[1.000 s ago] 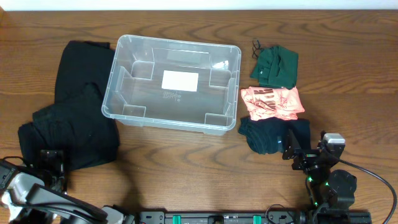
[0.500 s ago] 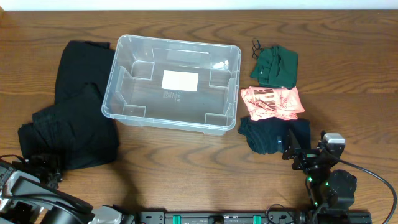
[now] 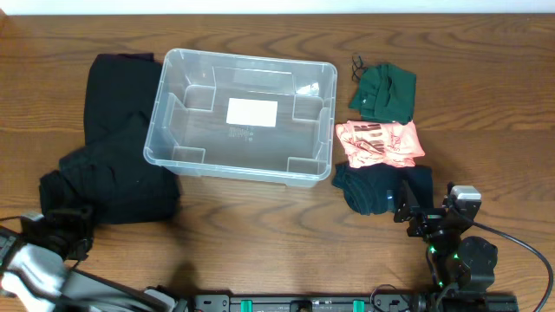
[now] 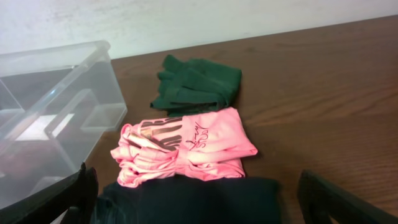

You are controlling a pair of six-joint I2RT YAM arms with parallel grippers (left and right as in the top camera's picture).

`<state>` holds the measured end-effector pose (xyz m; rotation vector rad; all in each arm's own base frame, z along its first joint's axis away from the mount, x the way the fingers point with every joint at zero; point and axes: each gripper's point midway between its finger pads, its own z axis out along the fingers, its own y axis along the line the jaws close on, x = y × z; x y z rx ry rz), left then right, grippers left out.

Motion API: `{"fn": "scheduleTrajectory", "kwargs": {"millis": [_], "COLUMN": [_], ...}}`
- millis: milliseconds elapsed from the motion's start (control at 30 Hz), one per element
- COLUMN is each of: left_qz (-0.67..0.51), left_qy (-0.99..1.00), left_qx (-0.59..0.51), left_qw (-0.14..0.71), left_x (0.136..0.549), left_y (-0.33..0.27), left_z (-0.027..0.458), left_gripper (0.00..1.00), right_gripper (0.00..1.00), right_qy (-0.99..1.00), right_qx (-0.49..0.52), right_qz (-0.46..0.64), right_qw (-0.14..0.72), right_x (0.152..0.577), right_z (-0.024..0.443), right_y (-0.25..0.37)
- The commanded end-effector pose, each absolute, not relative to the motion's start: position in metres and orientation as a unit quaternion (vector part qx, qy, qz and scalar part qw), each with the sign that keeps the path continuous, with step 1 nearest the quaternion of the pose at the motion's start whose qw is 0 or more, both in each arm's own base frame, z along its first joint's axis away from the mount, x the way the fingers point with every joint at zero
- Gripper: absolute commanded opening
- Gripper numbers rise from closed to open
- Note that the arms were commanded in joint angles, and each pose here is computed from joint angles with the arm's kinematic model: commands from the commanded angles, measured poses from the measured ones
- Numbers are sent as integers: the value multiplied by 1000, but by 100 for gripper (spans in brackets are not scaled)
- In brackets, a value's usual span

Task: Pack container
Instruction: 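Reach the left gripper to the black pants and grasp them, then lift the black pants with the left gripper and drop them into the bin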

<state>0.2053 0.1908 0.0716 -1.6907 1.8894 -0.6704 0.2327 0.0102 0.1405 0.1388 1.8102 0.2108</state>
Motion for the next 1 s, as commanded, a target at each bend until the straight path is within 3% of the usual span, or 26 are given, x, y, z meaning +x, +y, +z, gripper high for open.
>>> {"fn": "scheduleTrajectory", "kwargs": {"millis": [0,200,500,767,967], "left_qz": [-239,-229,-336,-420,-431], "left_qy": [708,720,680,677,694], "left_qx": [-553,-507,-384,-216,-129], "left_qw": [368,414,526,564,562], "left_x": [223,233,274,320,350], "left_y": [196,193,161,73,-12], "left_z": [157,246,368,435,438], "left_gripper": [6,6,6,6,6], "right_gripper": [99,99,99,99,99], "right_qy": [784,784,784,784,784], "right_qx": [58,58,58,58,58], "right_qz": [97,97,97,97,97], "right_qw": [610,610,610,610,610], "right_x": [232,232,232,232,232], "right_z": [140,140,140,140,140], "right_y": [13,13,13,13,13]}}
